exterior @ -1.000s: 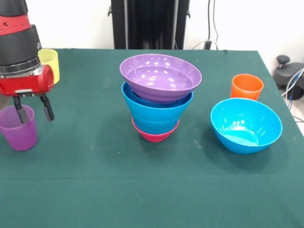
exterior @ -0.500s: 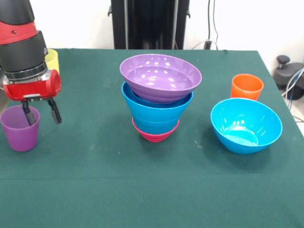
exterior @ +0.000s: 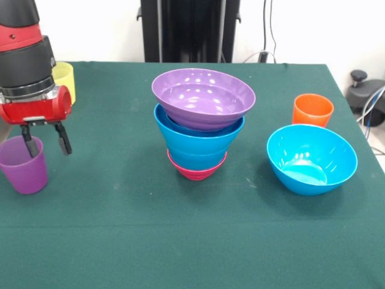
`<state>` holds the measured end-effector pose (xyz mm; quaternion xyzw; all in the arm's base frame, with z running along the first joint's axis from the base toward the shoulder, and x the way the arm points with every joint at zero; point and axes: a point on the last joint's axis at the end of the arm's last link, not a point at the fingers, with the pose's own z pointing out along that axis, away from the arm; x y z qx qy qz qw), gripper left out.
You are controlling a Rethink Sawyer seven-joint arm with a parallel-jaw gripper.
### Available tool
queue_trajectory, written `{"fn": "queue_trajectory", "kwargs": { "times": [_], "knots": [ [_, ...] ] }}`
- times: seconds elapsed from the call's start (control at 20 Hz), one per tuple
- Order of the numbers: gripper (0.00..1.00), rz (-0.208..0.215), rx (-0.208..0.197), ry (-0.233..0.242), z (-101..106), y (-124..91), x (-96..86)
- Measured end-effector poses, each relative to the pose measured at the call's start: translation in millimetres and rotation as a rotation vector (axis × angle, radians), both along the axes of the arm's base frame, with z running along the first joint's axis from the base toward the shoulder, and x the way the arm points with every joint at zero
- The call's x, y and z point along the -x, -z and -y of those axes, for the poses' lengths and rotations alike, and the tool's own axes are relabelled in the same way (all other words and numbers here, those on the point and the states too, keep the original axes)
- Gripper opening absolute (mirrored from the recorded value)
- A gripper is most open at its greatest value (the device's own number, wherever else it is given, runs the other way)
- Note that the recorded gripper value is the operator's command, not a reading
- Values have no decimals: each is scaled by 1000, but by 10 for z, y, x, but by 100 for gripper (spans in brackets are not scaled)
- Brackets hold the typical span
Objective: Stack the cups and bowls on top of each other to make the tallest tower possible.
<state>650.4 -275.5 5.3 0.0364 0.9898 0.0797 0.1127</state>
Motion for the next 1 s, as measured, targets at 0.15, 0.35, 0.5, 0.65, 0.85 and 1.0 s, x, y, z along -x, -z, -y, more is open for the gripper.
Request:
{"fn": "queue_trajectory", "kwargs": {
  "times": [0.15, 0.35, 0.5, 0.65, 0.85, 1.0],
  "knots": [
    [100, 4, 10, 2, 45, -47, -6],
    [100, 8, 23, 6, 110, -97, -4],
    [100, 9, 28, 9, 144, -112, 4],
    [100, 4, 30, 10, 159, -90, 27],
    [100, -14, 45, 4, 194, 10, 118],
    [100, -25, 57, -5, 217, 90, 185]
  ]
}}
